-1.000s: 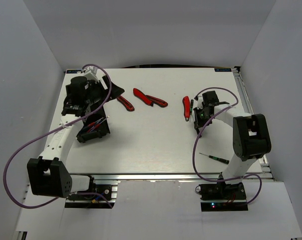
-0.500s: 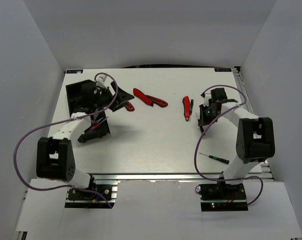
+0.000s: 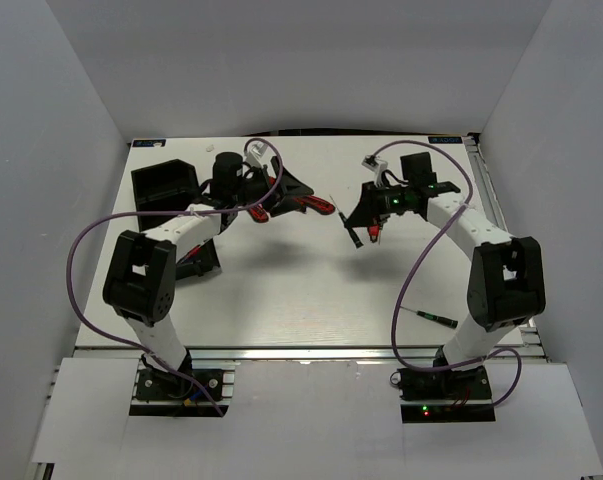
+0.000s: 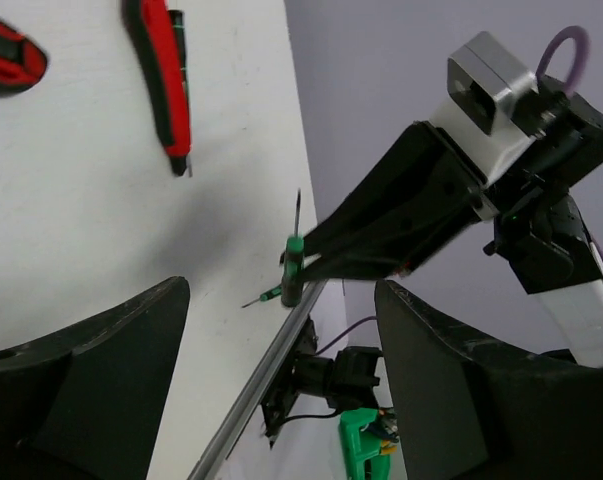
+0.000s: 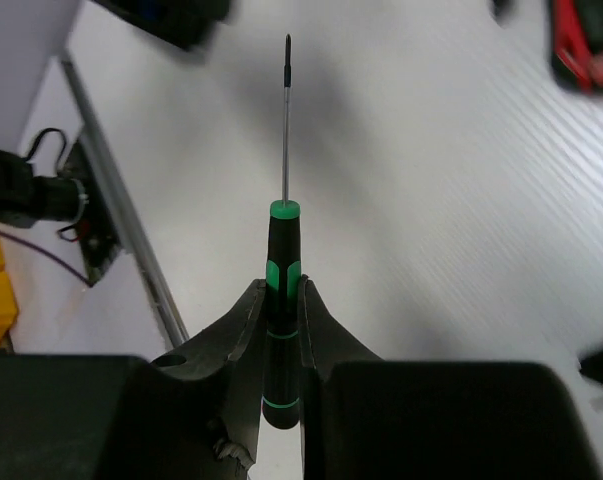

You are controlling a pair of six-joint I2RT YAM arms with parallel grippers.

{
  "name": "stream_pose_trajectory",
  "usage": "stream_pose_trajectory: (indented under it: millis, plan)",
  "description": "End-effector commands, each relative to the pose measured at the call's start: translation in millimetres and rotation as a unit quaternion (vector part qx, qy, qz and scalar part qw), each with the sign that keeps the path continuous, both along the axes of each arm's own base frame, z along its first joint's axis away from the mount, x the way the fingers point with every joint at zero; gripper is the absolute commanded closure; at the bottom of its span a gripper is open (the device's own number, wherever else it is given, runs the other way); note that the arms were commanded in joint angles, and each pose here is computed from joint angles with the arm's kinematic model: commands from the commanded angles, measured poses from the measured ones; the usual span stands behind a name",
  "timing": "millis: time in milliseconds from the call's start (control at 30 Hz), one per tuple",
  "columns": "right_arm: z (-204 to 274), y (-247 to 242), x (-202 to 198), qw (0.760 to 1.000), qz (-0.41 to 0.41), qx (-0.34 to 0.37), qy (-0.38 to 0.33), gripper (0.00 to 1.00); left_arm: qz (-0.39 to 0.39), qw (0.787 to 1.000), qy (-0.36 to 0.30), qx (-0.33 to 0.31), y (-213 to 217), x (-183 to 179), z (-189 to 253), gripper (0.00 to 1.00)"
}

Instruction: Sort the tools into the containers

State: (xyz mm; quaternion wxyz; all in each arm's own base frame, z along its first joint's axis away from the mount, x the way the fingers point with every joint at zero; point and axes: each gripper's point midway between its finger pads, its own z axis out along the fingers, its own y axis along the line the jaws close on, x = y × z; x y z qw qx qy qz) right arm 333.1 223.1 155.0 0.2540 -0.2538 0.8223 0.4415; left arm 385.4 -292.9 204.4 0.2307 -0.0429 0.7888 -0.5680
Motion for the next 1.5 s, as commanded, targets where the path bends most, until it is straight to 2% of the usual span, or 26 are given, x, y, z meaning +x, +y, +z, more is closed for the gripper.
stream_pose_trajectory:
  millis: [0,300,433,567,667,733,767,800,867,900,933,967,1133,1167,1300,1367,1400,1433,1467]
  plan:
    - [46,40,1,0.993,0.067,0.084,-0.037,1.00,-0.026,0.999,-0.030,-0.025,-19,3,29,0.15]
    - [63,72,6,0.989,0.084,0.119,-0.039,1.00,-0.040,0.998,-0.031,-0.029,-31,4,31,0.28]
    - [65,76,8,0.988,0.083,0.123,-0.039,1.00,-0.049,0.998,-0.028,-0.031,-33,4,28,0.45]
    - [66,77,9,0.988,0.081,0.123,-0.045,1.00,-0.063,0.997,-0.019,-0.036,-36,5,25,0.69]
    - [66,78,11,0.988,0.079,0.122,-0.051,1.00,-0.072,0.996,-0.020,-0.039,-38,4,27,0.81]
    - [66,77,12,0.988,0.079,0.122,-0.053,1.00,-0.075,0.996,-0.025,-0.040,-39,5,29,0.99]
    - [65,78,12,0.988,0.081,0.122,-0.054,0.92,-0.076,0.996,-0.025,-0.040,-38,5,29,1.00]
    - [65,78,11,0.988,0.084,0.122,-0.054,0.70,-0.077,0.996,-0.029,-0.040,-38,5,31,1.00]
    - [66,77,10,0.987,0.090,0.119,-0.064,0.40,-0.073,0.996,-0.035,-0.036,-36,7,31,1.00]
    - [65,76,10,0.987,0.090,0.117,-0.066,0.21,-0.067,0.996,-0.041,-0.034,-33,10,34,1.00]
    - [66,76,9,0.986,0.097,0.114,-0.079,0.15,-0.060,0.997,-0.042,-0.029,-27,13,32,1.00]
    - [67,75,9,0.985,0.100,0.113,-0.086,0.11,-0.056,0.997,-0.046,-0.024,-22,15,32,1.00]
    - [68,66,-3,0.979,0.131,0.111,-0.113,0.11,0.003,0.999,-0.052,-0.002,28,29,38,1.00]
    - [66,61,-3,0.974,0.145,0.109,-0.138,0.11,0.029,0.998,-0.061,0.005,51,38,43,1.00]
    - [62,45,-6,0.973,0.146,0.099,-0.152,0.11,0.118,0.990,-0.055,0.056,126,61,41,1.00]
    - [62,33,-3,0.975,0.131,0.094,-0.154,0.11,0.195,0.974,-0.039,0.106,184,72,34,1.00]
    - [57,24,0,0.977,0.119,0.090,-0.149,0.11,0.212,0.967,-0.053,0.131,203,75,34,1.00]
    - [57,20,0,0.978,0.114,0.089,-0.151,0.11,0.260,0.952,-0.043,0.156,236,76,33,1.00]
    - [56,16,1,0.979,0.110,0.088,-0.150,0.11,0.281,0.944,-0.041,0.170,252,76,33,1.00]
